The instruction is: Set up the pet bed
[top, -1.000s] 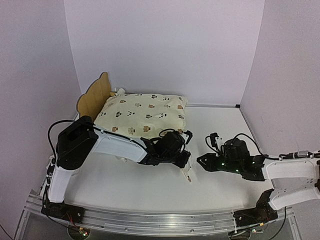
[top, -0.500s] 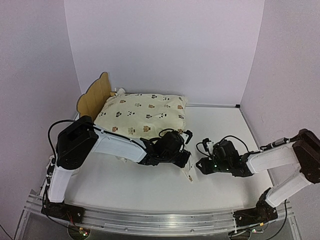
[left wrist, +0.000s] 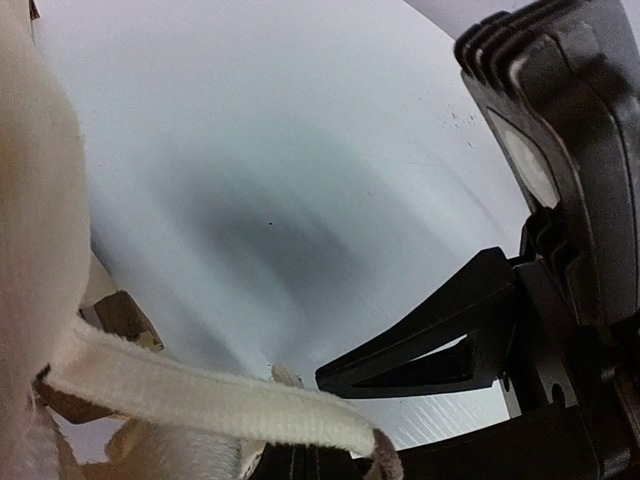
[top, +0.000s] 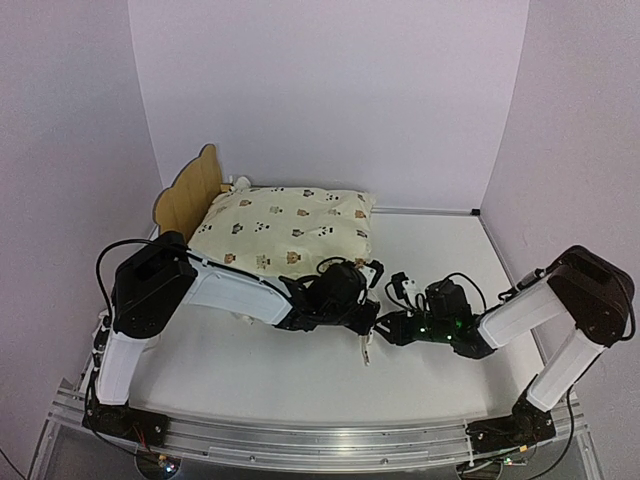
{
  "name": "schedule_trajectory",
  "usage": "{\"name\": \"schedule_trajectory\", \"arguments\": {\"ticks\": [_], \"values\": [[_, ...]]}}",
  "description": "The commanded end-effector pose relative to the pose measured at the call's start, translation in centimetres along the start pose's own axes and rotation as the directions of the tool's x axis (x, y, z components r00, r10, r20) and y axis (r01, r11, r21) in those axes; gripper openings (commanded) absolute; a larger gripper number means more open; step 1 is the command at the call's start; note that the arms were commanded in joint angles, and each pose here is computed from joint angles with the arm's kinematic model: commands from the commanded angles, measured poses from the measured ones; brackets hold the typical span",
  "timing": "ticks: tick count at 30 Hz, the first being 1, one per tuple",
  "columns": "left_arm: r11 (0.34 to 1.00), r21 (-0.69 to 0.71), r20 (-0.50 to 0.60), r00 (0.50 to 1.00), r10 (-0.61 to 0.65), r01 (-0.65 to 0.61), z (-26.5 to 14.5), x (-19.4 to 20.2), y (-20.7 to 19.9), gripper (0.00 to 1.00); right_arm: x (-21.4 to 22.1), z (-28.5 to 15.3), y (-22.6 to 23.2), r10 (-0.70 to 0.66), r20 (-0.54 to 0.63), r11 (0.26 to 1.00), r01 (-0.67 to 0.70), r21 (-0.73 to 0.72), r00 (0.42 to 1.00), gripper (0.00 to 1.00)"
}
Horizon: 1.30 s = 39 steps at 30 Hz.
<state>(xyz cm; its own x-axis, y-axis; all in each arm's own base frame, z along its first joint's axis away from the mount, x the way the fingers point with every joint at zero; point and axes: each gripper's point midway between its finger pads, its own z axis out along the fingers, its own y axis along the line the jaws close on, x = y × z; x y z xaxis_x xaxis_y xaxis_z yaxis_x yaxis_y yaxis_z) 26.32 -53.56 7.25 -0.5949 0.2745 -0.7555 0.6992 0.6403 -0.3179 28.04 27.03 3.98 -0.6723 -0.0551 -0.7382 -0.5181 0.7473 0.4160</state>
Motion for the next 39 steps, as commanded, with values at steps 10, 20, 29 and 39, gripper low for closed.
{"name": "schedule_trajectory", "arguments": {"ticks": [10,20,29,39], "values": [[0.981,0.143,-0.003,0.991,-0.135,0.134,-0.9,-1.9,-1.9,0.0,-2.5,-0.1,-0.1,0.004,0.192,1.0,0.001,-0.027,0.981,0.45],[0.967,0.186,-0.012,0.984,-0.177,0.176,-1.4,-2.6,-2.8,0.0,-3.5,0.3,0.5,0.047,0.25,0.997,-0.029,-0.075,0.967,0.48],[0.955,0.216,-0.01,0.978,-0.206,0.203,-2.1,-3.4,-3.1,0.0,-4.2,0.8,1.3,0.07,0.267,0.991,-0.037,-0.128,0.961,0.43],[0.946,0.239,-0.015,0.975,-0.223,0.22,-2.7,-4.0,-3.7,0.0,-5.5,0.7,1.8,0.076,0.304,0.989,-0.032,-0.146,0.95,0.27]]}}
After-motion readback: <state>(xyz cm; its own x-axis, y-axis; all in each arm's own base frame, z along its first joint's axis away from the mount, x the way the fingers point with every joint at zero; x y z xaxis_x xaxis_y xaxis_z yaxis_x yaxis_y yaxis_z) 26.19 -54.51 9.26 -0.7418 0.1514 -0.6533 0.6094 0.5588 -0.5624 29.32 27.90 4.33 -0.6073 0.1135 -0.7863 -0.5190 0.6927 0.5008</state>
